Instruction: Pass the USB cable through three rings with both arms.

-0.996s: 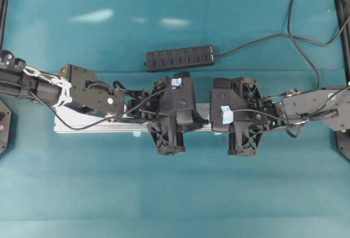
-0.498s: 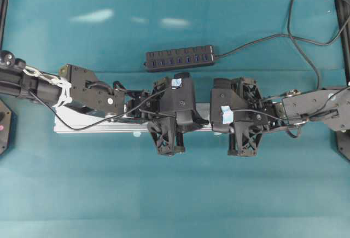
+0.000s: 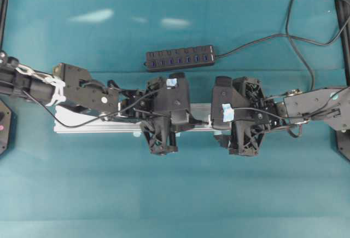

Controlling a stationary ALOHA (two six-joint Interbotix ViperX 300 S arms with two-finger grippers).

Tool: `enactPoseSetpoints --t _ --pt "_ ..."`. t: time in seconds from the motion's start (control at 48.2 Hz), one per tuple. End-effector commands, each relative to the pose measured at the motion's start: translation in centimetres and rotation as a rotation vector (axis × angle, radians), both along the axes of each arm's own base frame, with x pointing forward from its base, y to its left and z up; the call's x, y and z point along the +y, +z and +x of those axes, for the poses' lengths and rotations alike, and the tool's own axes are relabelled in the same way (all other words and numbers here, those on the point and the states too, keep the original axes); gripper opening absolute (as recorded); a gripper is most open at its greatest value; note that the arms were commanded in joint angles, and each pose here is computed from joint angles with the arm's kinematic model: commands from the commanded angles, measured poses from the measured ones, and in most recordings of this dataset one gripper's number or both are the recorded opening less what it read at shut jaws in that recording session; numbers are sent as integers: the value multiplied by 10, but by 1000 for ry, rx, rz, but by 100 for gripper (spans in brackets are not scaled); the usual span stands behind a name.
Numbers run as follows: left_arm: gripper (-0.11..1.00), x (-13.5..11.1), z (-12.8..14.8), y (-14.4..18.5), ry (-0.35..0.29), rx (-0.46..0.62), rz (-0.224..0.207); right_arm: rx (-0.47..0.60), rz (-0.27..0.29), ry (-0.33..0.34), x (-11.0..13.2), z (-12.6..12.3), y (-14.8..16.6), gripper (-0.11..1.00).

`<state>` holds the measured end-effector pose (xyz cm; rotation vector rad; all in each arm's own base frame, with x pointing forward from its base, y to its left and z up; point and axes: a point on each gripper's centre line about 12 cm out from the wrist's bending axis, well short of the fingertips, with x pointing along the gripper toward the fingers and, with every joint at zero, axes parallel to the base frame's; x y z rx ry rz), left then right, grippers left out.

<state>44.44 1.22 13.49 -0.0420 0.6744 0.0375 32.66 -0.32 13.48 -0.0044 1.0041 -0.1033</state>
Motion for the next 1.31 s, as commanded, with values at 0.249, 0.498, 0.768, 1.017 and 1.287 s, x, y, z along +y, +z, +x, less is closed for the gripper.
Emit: enactPoseSetpoints --t 0.249,0.498,0.768,1.017,1.287 --pt "22 3 -11 34 9 -17 0 -109 8 3 1 6 29 81" --pt "22 2 -17 43 7 15 0 -193 20 9 1 17 47 81" --pt "22 1 -19 83 -9 -79 22 -215 20 12 1 26 52 80" --pt "22 -1 -19 88 -46 -86 67 -244 24 -1 -6 29 54 79" --pt "22 -3 -18 88 -50 -87 65 -276 40 5 -7 37 47 76"
